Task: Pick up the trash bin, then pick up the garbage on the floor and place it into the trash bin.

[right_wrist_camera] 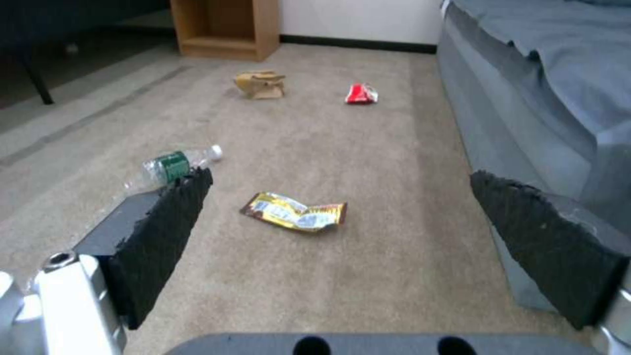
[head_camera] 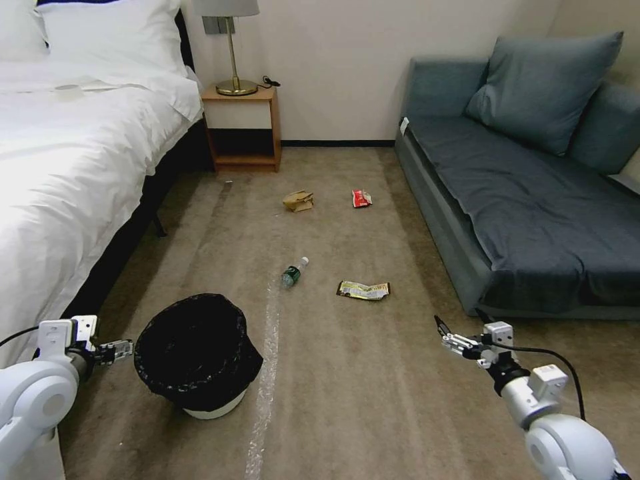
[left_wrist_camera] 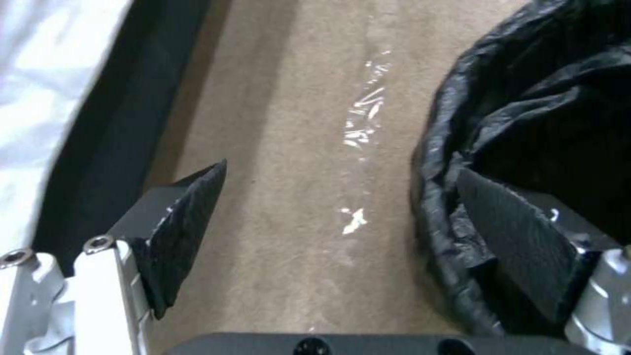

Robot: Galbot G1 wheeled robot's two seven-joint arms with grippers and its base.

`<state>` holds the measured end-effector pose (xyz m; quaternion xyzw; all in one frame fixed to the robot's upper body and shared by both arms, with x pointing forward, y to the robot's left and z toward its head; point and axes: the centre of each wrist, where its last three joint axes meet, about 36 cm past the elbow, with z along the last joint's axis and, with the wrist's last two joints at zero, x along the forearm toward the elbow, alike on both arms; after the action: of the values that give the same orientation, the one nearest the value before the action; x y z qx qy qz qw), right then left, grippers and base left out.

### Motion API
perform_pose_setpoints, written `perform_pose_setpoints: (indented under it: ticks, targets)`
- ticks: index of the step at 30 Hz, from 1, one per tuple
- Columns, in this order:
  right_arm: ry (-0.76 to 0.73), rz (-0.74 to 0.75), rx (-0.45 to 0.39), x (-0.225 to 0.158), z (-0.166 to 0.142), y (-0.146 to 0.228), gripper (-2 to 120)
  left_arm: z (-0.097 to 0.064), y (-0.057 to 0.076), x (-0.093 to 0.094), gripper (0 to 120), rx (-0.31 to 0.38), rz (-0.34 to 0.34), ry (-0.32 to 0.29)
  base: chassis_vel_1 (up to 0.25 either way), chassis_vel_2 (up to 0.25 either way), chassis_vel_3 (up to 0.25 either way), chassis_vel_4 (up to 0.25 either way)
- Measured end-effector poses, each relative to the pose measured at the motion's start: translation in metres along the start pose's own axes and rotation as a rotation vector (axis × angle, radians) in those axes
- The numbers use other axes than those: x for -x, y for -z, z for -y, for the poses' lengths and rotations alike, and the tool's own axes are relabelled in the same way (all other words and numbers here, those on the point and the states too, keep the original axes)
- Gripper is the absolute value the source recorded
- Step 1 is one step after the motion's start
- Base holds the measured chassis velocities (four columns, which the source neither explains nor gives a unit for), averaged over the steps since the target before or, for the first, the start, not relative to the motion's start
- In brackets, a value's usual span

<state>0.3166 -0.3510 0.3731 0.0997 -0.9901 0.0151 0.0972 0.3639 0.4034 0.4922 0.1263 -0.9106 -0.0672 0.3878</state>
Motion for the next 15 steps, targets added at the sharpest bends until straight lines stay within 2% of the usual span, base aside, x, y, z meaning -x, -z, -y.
perform_pose_setpoints:
  ticks: [3,5,9,15]
  targets:
    - [0.000,-0.004,0.007,0.003,-0.001,-0.005,100,0.001,0.001,0.008,90,0.006,0.002,-0.033,0.000,0.000,0.000,0.000]
    - [0.002,-0.002,0.015,0.007,-0.004,-0.007,100,0.004,0.002,0.015,82,0.012,0.004,-0.062,0.000,0.000,0.000,0.000]
    - [0.002,0.002,0.021,0.011,-0.005,-0.008,100,0.006,0.002,0.024,81,0.014,0.003,-0.063,0.000,0.000,0.000,0.000]
    - [-0.003,-0.002,0.030,0.017,-0.005,-0.012,100,0.009,-0.005,0.047,81,0.028,0.000,-0.048,0.000,0.000,0.000,0.000]
